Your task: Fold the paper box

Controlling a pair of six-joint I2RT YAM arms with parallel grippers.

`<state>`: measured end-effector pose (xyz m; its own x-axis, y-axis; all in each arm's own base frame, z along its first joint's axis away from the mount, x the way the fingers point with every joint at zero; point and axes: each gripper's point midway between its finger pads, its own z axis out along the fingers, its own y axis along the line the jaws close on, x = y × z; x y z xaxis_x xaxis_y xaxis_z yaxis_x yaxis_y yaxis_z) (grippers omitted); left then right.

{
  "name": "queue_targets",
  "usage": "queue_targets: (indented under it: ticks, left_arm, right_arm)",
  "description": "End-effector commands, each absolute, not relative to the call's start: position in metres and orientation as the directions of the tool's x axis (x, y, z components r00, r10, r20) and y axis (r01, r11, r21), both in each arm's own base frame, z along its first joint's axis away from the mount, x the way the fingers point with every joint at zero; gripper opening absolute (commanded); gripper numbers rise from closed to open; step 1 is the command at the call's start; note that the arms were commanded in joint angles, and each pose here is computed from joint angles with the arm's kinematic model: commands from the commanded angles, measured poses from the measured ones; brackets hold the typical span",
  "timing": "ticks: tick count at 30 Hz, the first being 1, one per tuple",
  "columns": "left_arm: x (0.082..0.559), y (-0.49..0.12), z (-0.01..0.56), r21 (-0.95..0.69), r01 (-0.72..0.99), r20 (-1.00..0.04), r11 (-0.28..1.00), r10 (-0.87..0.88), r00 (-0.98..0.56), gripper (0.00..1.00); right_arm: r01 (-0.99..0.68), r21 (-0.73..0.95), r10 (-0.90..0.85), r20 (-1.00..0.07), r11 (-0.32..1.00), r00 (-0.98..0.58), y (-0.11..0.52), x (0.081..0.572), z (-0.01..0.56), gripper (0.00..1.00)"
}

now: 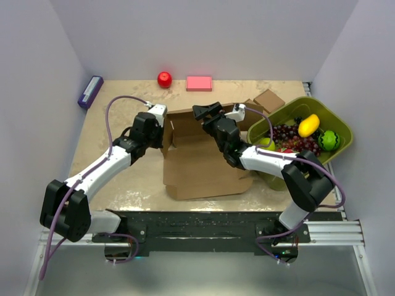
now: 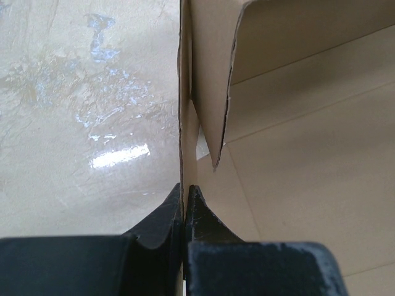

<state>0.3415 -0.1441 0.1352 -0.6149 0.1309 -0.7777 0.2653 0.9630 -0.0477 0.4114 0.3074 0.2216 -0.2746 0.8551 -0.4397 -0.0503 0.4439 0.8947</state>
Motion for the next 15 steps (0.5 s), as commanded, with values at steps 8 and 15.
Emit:
queue_targets:
  ticks: [8,15]
  left_arm:
    - [0.334,-0.149,0.135,-0.031,0.316,-0.772,0.948,0.178,-0.610,0.00]
    - [0.334,-0.162,0.148,-0.067,0.375,-0.811,0.924,0.169,-0.560,0.00]
  right_arm:
    - [-0.032,0.900,0.878,-0.431,0.434,-0.208,0.296,0.425,0.225,0.76]
    - [-0.002,0.897,0.877,-0.432,0.441,-0.210,0.290,0.422,0.208,0.57]
